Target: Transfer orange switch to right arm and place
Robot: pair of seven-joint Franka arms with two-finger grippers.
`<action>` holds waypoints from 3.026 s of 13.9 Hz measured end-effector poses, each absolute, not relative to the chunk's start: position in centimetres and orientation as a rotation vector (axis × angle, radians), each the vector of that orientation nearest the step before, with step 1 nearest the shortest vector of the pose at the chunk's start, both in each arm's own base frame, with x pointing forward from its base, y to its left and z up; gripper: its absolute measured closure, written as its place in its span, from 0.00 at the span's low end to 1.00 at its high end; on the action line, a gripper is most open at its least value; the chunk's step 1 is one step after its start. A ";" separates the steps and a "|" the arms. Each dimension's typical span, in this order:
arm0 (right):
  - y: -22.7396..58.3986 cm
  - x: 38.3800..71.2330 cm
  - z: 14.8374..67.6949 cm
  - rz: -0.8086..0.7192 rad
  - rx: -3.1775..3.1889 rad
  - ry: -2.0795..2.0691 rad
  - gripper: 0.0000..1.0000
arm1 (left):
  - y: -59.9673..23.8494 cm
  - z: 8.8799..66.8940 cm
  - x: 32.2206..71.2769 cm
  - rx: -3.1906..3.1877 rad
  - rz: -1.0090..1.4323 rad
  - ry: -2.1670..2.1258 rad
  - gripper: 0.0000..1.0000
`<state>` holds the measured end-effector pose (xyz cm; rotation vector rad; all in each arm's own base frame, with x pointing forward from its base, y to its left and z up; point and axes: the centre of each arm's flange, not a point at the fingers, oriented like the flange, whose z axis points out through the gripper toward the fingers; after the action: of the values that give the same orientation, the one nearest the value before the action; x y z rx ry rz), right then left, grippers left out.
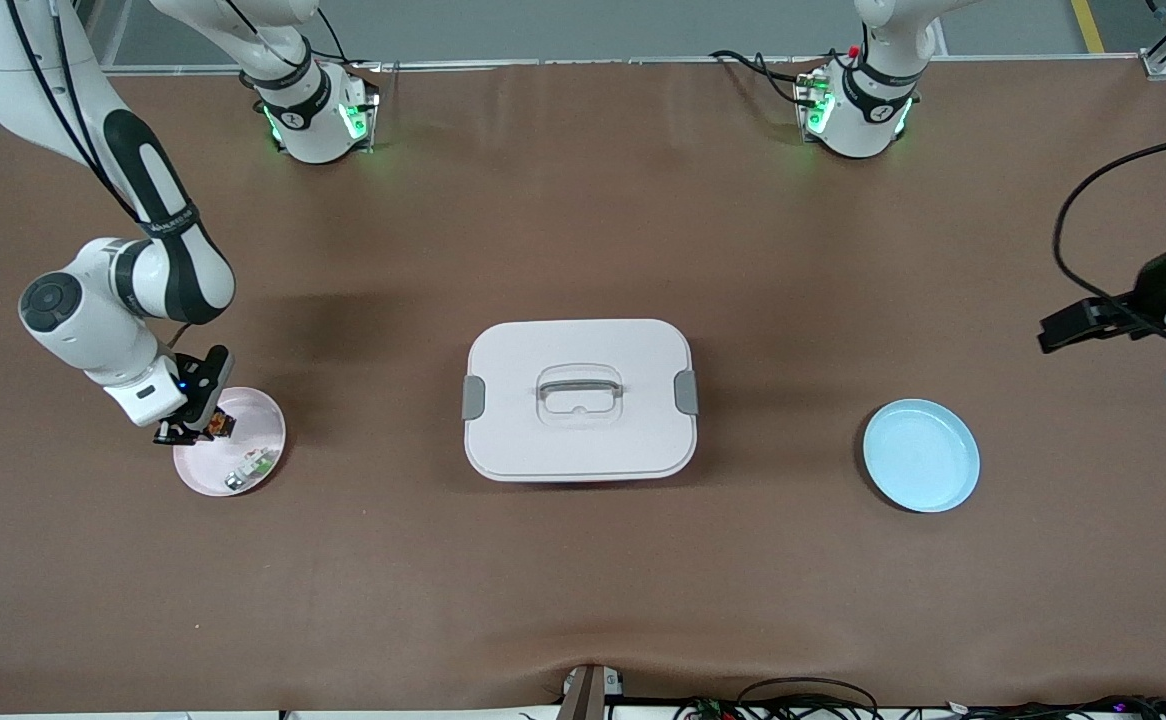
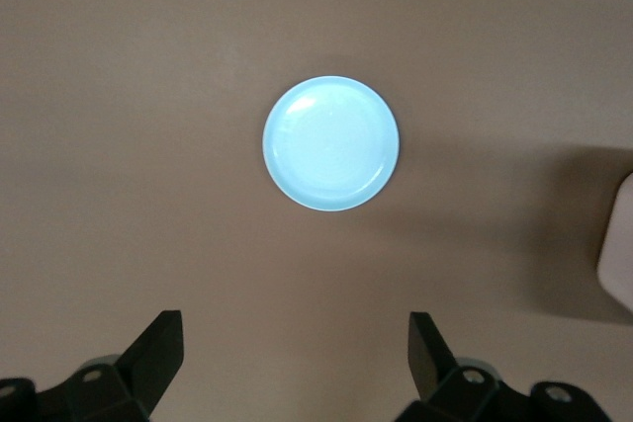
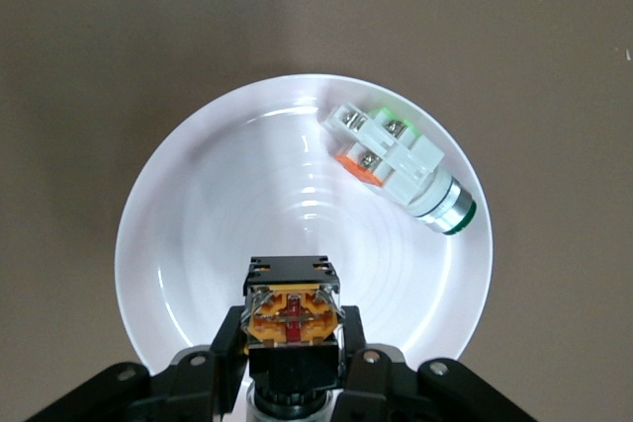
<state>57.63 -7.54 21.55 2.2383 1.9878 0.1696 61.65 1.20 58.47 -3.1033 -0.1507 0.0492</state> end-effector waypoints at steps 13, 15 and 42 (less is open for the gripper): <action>-7.1 57.0 18.4 0.147 2.163 2.044 0.58 | 5.4 58.6 61.3 -3.071 0.051 -0.056 0.00; -7.1 57.0 18.3 0.146 2.164 2.044 0.58 | 4.8 59.1 61.1 -3.058 0.042 -0.065 0.00; -11.9 60.6 36.1 -0.148 2.882 1.435 0.00 | 3.9 63.4 55.7 -3.099 -0.292 -0.086 0.00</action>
<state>60.57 -11.92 36.11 2.8816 1.4350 -0.1479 55.71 3.90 63.39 -3.0993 -0.0860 -0.2923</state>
